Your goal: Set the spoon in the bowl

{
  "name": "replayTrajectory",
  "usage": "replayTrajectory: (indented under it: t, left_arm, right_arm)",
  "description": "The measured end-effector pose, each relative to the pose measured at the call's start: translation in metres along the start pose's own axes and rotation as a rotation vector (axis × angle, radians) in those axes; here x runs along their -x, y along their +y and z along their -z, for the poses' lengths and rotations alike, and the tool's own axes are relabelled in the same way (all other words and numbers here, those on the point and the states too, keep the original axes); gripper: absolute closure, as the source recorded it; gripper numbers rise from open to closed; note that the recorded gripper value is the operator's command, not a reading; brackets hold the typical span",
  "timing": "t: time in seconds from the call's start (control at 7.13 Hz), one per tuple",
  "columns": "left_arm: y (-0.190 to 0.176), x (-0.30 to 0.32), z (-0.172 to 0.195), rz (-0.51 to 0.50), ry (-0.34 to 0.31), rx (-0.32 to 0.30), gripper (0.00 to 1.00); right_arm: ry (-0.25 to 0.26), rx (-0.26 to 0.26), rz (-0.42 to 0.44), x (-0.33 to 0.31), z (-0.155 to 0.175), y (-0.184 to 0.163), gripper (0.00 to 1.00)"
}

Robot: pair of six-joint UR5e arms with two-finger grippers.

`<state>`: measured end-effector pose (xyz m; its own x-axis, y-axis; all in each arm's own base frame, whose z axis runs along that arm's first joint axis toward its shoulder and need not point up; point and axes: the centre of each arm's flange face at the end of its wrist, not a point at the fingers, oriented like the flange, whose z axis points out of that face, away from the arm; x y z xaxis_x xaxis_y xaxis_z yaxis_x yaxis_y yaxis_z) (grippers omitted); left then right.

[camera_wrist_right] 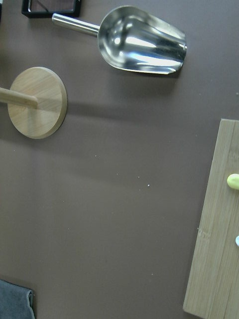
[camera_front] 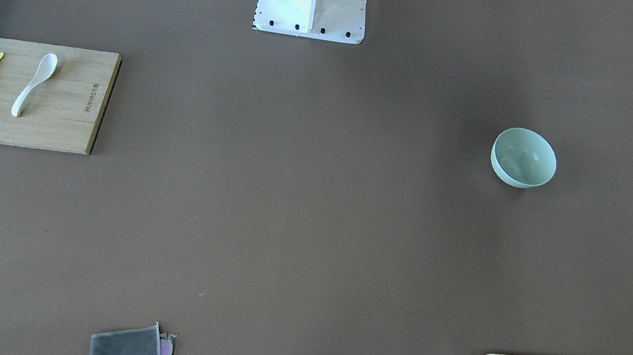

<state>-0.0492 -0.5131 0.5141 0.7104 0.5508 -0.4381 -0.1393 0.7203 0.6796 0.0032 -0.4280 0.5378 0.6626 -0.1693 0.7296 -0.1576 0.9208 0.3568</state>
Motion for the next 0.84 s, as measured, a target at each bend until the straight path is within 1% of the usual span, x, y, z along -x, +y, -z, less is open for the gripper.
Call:
replayTrajectory:
  t: [0.14, 0.28, 0.56, 0.7, 0.84]
  left_arm:
    - [0.005, -0.005, -0.009, -0.029, 0.009, -0.024, 0.01]
    - [0.011, -0.021, -0.028, -0.015, 0.057, -0.021, 0.01]
    - [0.024, -0.090, -0.084, 0.185, 0.229, 0.058, 0.01]
    - [0.038, -0.124, -0.107, 0.270, 0.294, 0.089, 0.01]
    - [0.051, -0.153, -0.130, 0.320, 0.333, 0.107, 0.01]
  right_arm:
    - [-0.022, 0.033, -0.064, 0.026, -0.020, -0.002, 0.00]
    - [-0.031, 0.056, -0.114, 0.050, -0.038, -0.001, 0.00]
    - [-0.031, 0.067, -0.182, 0.084, -0.065, 0.011, 0.01]
    - [-0.035, 0.070, -0.214, 0.100, -0.072, 0.017, 0.02]
    - [-0.035, 0.071, -0.240, 0.118, -0.075, 0.026, 0.01]
